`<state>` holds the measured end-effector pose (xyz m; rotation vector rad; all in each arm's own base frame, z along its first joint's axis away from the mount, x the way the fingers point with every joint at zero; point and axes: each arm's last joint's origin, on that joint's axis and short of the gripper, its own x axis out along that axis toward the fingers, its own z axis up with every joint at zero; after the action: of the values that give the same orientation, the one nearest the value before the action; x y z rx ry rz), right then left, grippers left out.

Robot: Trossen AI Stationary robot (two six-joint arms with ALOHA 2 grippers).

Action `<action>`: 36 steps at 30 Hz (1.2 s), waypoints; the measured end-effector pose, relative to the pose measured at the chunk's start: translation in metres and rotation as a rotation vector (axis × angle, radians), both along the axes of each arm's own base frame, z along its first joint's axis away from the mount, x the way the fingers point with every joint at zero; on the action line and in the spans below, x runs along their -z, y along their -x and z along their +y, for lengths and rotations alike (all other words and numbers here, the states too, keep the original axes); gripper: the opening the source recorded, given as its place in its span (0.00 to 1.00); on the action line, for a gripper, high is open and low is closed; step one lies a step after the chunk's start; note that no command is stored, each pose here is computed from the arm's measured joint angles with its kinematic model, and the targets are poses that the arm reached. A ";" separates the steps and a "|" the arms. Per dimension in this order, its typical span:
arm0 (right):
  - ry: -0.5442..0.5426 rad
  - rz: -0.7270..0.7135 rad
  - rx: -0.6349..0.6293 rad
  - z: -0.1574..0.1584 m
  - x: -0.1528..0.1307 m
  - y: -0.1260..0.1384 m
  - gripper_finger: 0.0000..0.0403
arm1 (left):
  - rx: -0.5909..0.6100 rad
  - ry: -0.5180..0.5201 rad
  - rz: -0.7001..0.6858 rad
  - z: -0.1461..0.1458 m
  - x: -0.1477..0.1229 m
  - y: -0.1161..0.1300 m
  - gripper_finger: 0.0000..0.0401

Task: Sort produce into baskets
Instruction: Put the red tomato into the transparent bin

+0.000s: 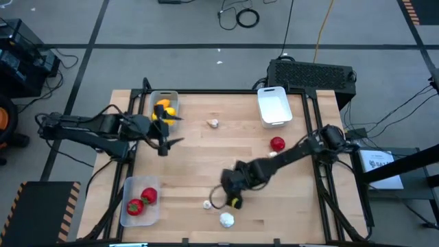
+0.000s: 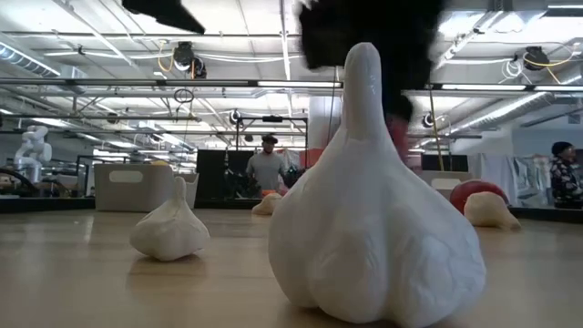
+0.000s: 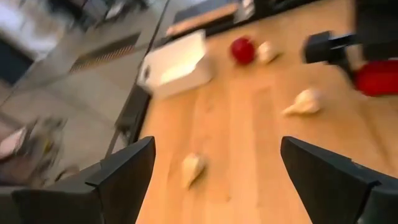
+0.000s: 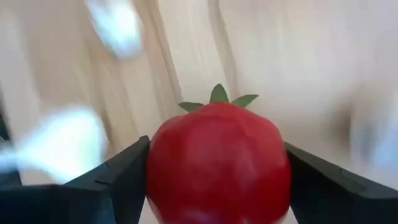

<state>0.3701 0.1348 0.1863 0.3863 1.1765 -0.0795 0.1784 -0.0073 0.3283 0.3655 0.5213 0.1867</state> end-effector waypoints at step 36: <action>0.098 -1.464 -0.326 0.006 0.036 -0.219 0.74 | -0.713 0.139 0.151 0.088 0.005 0.039 0.88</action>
<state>0.5893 0.1406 0.1504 0.0787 -0.2281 0.3817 0.1392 0.0804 0.3229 0.0433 0.7958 0.8109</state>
